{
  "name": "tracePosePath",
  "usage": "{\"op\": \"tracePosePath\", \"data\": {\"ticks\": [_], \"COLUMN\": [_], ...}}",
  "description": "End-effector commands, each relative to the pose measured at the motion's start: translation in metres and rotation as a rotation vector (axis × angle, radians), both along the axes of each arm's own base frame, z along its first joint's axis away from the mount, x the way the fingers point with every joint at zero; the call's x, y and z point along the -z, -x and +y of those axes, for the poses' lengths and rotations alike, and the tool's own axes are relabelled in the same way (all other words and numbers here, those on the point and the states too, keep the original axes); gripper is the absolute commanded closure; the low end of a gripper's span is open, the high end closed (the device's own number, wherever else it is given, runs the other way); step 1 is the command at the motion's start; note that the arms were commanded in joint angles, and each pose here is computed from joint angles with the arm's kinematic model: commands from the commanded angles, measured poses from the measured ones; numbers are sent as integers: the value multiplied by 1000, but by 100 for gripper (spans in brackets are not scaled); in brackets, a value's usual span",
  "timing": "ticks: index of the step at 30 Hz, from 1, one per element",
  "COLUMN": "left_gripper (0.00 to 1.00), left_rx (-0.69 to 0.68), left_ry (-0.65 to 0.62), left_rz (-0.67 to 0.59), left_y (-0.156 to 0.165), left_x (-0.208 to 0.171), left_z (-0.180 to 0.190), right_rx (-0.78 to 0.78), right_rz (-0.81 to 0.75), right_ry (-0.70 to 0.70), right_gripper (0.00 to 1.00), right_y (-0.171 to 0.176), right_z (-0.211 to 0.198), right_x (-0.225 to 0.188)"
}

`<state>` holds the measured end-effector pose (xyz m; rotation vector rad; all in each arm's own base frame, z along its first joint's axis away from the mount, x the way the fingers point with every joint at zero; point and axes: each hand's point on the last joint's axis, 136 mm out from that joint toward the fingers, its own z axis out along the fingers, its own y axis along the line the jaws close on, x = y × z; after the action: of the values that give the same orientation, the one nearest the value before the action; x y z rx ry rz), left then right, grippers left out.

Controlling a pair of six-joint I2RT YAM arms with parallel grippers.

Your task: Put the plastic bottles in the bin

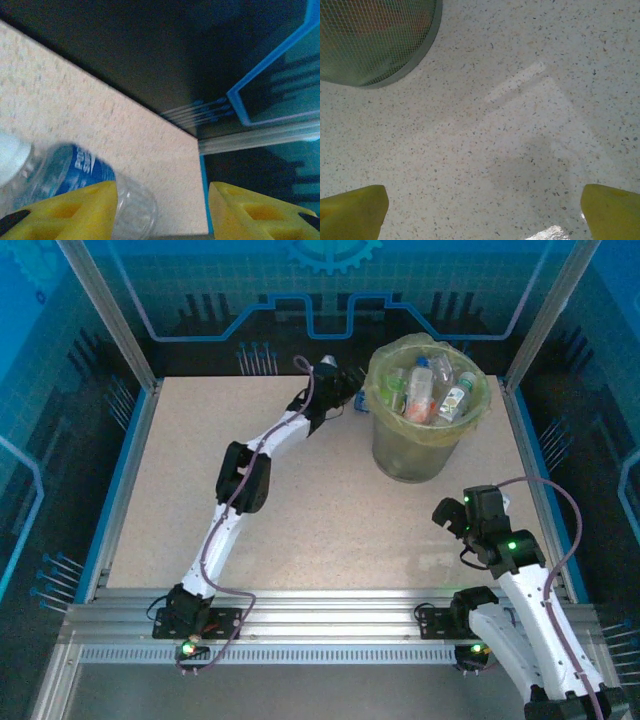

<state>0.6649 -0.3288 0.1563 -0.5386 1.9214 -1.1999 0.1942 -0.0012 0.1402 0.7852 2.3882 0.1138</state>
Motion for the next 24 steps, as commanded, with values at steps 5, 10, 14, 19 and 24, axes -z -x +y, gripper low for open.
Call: {"op": "tracePosePath", "data": {"ticks": [5, 10, 14, 19, 24], "left_gripper": [41, 38, 36, 22, 20], "left_rx": [-86, -178, -254, -295, -273], "left_ry": [-7, 90, 54, 29, 26], "left_rz": [-114, -235, -235, -179, -137], "left_y": [-27, -58, -69, -76, -76], "left_x": [-13, -18, 7, 40, 61], "left_z": [22, 47, 71, 91, 89], "right_rx": [8, -6, -22, -30, -34], "right_rz": [5, 16, 33, 51, 52], "right_ry": [9, -6, -19, -17, -35], "right_gripper": [0, 0, 0, 0, 0], "right_y": [6, 4, 4, 5, 4], "right_z": [-2, 2, 6, 7, 11], "right_x": [-2, 3, 6, 10, 13]}}
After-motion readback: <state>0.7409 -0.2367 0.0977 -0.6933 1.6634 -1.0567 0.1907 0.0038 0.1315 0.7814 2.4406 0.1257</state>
